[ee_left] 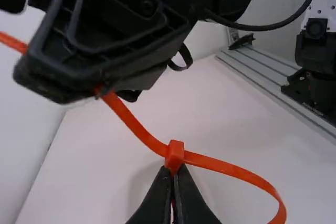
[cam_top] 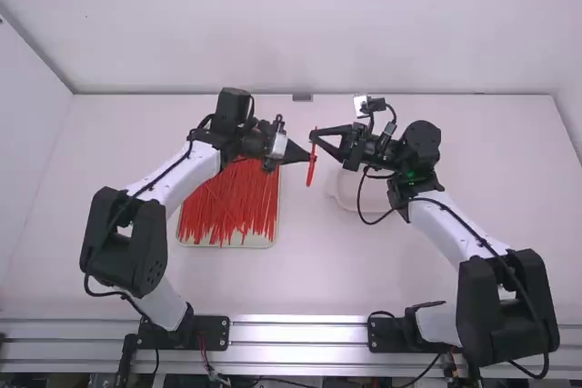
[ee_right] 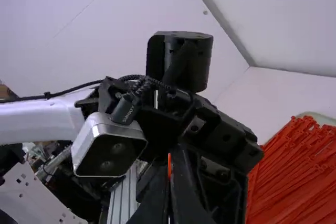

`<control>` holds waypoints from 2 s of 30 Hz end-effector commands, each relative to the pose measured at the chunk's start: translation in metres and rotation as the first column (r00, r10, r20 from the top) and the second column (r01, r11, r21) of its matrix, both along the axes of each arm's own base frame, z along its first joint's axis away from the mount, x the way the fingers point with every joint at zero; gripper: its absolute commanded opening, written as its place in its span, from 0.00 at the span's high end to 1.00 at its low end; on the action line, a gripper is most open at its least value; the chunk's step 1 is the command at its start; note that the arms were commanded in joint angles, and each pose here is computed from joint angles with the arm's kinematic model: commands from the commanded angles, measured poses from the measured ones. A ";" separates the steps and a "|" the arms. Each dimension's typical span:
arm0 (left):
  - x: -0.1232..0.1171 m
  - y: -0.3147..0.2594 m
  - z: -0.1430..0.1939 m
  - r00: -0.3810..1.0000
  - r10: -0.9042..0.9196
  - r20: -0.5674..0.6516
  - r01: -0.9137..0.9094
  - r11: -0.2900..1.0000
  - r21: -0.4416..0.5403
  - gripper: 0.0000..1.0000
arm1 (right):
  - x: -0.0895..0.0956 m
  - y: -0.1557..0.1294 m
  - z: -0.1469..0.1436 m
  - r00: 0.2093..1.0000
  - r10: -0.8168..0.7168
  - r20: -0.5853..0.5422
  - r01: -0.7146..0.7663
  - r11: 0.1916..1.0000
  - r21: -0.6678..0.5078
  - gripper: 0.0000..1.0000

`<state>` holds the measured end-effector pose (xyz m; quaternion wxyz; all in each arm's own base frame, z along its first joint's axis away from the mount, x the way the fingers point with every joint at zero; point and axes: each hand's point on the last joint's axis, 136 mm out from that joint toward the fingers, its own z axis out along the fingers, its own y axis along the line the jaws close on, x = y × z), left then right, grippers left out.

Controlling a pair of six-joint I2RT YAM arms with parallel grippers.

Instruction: Fasten the cable tie

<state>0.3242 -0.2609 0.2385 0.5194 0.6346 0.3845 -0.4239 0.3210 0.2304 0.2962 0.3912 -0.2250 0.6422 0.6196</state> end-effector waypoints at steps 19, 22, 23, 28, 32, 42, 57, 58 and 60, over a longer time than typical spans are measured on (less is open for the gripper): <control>-0.015 0.007 -0.088 0.974 0.130 -0.185 -0.093 0.976 0.197 0.98 | -0.002 -0.002 0.034 0.997 -0.019 0.081 0.015 0.999 0.048 1.00; -0.018 0.008 -0.093 0.971 0.131 -0.200 -0.090 0.975 0.202 0.98 | -0.002 -0.001 0.034 0.997 -0.018 0.082 0.014 0.999 0.048 1.00; -0.019 0.009 -0.094 0.970 0.132 -0.203 -0.089 0.975 0.204 0.98 | -0.002 -0.002 0.034 0.997 -0.018 0.082 0.014 0.999 0.048 1.00; -0.019 0.008 -0.094 0.972 0.128 -0.198 -0.088 0.976 0.198 0.98 | -0.002 -0.002 0.034 0.996 -0.019 0.082 0.015 0.999 0.048 1.00; -0.021 0.007 -0.088 0.977 0.102 -0.185 -0.071 0.984 0.164 0.98 | -0.002 -0.001 0.034 0.997 -0.018 0.080 0.014 0.999 0.048 1.00; -0.024 0.004 -0.071 0.989 0.034 -0.143 -0.023 0.997 0.078 0.98 | -0.002 -0.002 0.034 0.997 -0.019 0.081 0.015 0.999 0.048 1.00; -0.039 0.004 -0.042 0.991 -0.109 -0.084 0.103 0.992 -0.074 0.98 | 0.002 -0.004 0.037 0.996 -0.046 0.071 0.042 0.997 0.064 1.00; -0.040 0.005 -0.041 0.990 -0.115 -0.085 0.108 0.991 -0.079 0.98 | 0.001 -0.004 0.039 0.995 -0.043 0.086 0.038 0.997 0.066 1.00; -0.042 0.005 -0.039 0.988 -0.128 -0.088 0.120 0.989 -0.089 0.98 | 0.000 -0.004 0.042 0.995 -0.041 0.093 0.034 0.997 0.076 1.00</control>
